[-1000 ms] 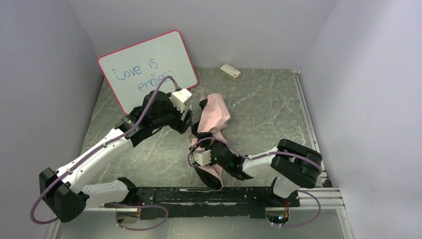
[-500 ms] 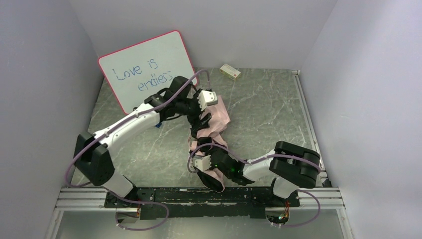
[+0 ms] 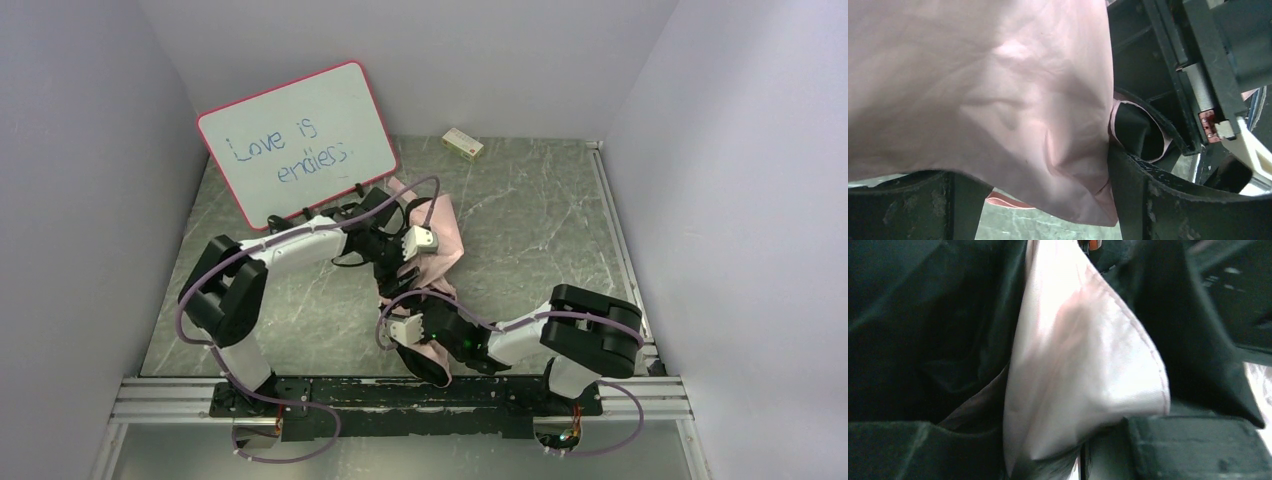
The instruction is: Put away the umbrella
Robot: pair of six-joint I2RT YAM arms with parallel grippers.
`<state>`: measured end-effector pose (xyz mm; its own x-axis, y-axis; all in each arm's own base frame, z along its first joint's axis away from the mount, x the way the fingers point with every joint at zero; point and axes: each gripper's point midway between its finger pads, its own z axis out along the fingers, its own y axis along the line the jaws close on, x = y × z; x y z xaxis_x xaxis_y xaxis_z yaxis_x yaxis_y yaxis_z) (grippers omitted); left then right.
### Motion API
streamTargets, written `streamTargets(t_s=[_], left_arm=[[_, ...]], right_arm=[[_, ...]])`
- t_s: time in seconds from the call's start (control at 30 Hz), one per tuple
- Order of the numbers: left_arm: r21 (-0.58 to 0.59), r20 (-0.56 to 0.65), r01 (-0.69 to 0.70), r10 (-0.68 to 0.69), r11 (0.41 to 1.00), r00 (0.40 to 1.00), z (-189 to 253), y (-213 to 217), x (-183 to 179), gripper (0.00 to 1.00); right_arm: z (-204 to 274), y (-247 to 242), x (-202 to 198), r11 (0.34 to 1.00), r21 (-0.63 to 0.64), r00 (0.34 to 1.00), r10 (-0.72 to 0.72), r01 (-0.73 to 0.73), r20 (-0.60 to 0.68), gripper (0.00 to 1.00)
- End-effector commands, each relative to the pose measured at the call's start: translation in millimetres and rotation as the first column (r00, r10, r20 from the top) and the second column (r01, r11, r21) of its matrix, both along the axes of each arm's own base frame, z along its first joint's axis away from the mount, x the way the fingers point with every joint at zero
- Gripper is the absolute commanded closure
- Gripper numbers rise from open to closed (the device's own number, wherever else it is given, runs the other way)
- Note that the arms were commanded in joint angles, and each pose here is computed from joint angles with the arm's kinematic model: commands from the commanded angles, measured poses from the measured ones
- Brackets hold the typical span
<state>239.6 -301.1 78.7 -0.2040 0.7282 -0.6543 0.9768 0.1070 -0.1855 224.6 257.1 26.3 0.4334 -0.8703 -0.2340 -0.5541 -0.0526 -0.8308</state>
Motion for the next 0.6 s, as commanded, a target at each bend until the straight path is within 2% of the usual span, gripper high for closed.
streamTargets(t_s=[0.0, 0.3, 0.57], left_arm=[[-0.019, -0.005, 0.05, -0.05, 0.999, 0.999, -16, -6, -7, 0.14], [0.047, -0.016, 0.063, -0.062, 0.997, 0.998, -58, -7, -19, 0.14], [0.095, 0.077, 0.017, -0.025, 0.995, 0.997, -76, 2, -3, 0.18]], right_arm=[[-22, -3, -17, 0.998, -0.045, 0.997, 0.051, -0.054, -0.066, 0.9], [-16, 4, -19, 0.998, -0.007, 0.996, 0.062, -0.062, -0.057, 0.9], [-10, 10, -22, 0.996, 0.032, 0.995, 0.085, -0.083, -0.052, 0.9]])
